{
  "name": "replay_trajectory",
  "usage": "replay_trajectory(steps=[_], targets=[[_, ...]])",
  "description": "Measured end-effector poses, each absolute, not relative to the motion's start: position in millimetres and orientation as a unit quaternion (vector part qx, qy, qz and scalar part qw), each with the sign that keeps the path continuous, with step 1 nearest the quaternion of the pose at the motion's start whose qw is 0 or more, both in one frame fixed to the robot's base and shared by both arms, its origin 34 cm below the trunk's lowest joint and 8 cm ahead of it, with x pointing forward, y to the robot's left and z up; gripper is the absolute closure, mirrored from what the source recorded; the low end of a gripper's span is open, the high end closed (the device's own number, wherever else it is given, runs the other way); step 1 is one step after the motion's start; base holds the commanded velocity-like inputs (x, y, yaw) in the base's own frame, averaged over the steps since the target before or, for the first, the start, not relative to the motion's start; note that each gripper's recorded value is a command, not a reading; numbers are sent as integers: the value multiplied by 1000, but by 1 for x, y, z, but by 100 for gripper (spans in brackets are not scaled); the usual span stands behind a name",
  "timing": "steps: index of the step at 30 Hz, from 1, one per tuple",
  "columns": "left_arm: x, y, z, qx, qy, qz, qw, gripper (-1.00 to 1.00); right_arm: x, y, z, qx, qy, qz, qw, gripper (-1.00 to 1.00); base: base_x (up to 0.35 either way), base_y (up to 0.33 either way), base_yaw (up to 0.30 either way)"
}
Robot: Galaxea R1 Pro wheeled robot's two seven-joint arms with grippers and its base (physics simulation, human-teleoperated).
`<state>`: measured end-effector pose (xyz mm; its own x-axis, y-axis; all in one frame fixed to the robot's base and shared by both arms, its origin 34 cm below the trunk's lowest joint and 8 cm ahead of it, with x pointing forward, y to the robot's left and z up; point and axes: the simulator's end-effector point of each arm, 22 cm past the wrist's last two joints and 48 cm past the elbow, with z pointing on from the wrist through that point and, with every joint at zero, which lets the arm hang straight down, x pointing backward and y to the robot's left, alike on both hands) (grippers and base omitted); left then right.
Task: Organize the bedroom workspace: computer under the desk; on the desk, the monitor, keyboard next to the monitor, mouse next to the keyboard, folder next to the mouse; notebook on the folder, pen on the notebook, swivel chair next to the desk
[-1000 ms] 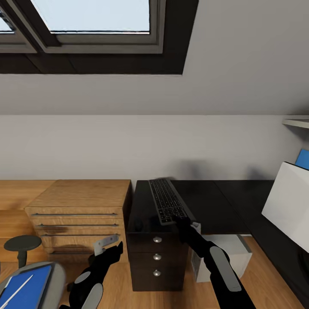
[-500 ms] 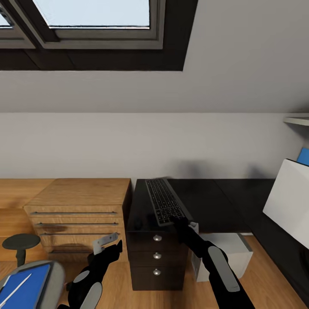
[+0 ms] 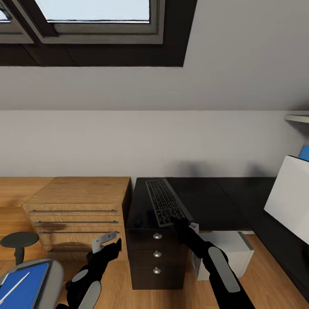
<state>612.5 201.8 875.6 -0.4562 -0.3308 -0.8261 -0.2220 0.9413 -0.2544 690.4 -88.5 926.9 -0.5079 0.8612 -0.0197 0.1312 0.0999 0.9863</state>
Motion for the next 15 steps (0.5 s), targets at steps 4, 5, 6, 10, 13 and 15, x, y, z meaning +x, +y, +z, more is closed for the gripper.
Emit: replay_trajectory(steps=[4,5,6,10,13,15], targets=[[613,202,870,-162,851,-55,496,-100,691,-89,920,373,666,556,328,100,0,0,0],[613,202,869,-162,851,-55,496,-100,691,-89,919,373,666,556,329,100,0,0,0],[613,202,868,-162,851,-55,496,-100,691,-89,917,373,666,555,329,100,0,0,0],[613,203,862,-163,851,-55,497,-100,691,-89,911,373,667,555,329,100,0,0,0],[614,202,858,-163,851,-55,497,-100,691,-89,906,373,668,554,329,100,0,0,0],[614,202,855,-163,851,-55,497,-100,691,-89,901,370,671,550,331,100,0,0,0]])
